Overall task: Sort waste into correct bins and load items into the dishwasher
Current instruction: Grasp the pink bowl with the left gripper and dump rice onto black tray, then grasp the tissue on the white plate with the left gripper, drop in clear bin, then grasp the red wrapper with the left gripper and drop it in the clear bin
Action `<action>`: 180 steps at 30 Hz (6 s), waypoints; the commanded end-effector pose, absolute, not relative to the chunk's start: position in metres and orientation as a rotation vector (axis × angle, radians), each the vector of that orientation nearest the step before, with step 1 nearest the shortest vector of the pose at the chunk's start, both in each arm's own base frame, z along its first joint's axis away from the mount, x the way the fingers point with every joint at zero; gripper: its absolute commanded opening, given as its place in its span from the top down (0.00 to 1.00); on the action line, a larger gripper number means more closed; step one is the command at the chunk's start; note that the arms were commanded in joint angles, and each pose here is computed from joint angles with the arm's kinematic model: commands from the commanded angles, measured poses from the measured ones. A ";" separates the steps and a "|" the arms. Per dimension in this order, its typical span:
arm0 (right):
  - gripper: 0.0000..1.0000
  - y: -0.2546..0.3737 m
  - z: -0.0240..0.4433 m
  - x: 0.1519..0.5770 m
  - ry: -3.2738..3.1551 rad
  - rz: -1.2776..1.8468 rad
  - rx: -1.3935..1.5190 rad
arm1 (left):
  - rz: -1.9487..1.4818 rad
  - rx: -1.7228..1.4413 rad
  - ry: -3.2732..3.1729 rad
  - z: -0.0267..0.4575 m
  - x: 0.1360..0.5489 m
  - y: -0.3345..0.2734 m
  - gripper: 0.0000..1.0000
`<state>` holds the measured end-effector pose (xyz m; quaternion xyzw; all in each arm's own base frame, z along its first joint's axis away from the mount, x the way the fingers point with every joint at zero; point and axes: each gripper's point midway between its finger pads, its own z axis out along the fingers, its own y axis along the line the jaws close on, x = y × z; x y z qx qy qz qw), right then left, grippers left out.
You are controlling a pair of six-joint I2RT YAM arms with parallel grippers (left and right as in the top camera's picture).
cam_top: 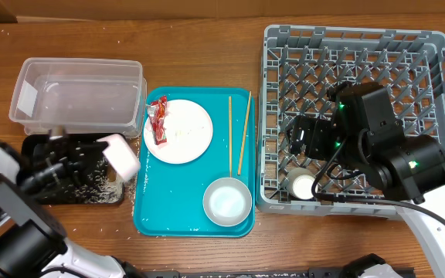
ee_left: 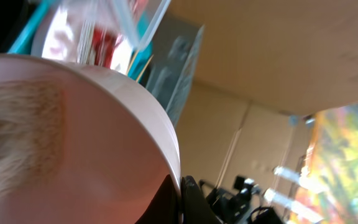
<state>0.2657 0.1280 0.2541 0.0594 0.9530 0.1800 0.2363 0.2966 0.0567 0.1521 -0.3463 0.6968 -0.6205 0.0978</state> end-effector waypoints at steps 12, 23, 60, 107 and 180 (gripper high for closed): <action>0.04 0.130 0.262 0.269 2.581 0.512 0.161 | -1.721 -0.982 1.805 0.179 0.280 0.109 0.96; 0.03 0.130 0.262 0.269 2.581 0.512 0.161 | -1.650 -0.851 1.859 0.186 0.278 0.104 0.96; 0.00 0.131 0.265 0.272 2.563 0.519 0.158 | -0.095 -0.280 3.020 0.098 0.223 -0.124 0.36; 0.00 0.130 0.261 0.270 2.576 0.512 0.156 | -0.182 -0.212 2.711 0.172 0.376 -0.122 0.96; 0.00 0.128 0.256 0.263 2.614 0.496 0.162 | 0.030 -0.635 2.737 0.153 0.423 0.053 0.03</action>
